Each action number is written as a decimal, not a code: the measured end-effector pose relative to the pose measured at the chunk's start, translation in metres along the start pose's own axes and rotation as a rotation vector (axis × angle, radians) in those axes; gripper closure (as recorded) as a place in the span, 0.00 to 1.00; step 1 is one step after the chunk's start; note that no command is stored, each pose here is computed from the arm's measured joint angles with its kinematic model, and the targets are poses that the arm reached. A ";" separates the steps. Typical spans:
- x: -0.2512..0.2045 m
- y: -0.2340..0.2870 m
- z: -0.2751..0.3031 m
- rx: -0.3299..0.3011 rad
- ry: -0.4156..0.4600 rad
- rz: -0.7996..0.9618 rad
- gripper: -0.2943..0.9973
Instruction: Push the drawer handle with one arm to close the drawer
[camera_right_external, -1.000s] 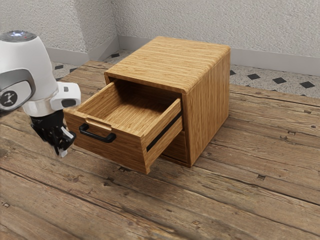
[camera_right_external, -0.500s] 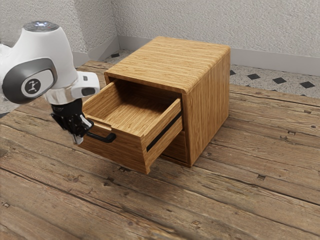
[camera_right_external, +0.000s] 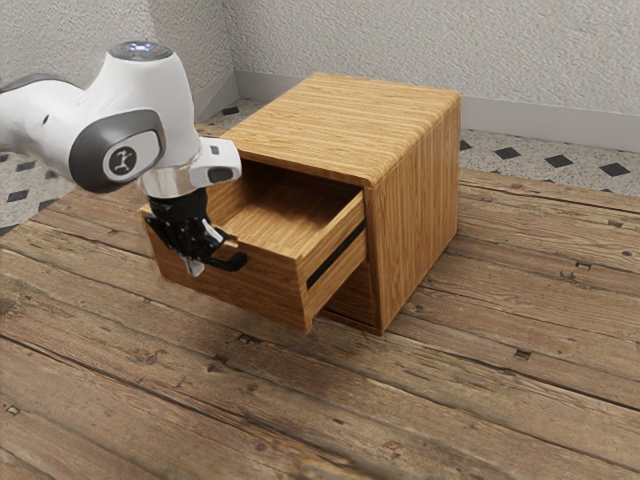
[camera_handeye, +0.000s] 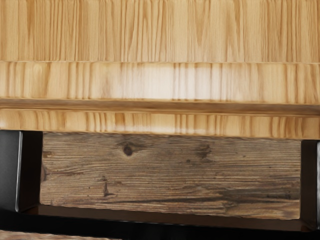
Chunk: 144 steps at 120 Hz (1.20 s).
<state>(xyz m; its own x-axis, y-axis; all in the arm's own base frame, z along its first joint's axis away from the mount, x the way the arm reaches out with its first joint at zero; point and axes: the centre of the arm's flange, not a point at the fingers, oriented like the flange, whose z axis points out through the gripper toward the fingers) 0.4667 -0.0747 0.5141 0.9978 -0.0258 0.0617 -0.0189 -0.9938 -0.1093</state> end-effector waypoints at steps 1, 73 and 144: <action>0.001 0.000 0.000 0.000 0.001 0.000 0.84; 0.081 0.001 0.008 -0.008 0.056 0.006 0.84; 0.151 0.001 0.009 -0.018 0.104 0.013 0.84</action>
<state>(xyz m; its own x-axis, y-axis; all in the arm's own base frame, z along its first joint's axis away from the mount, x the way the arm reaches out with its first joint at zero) 0.6178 -0.0786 0.5148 0.9854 -0.0484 0.1635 -0.0334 -0.9951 -0.0934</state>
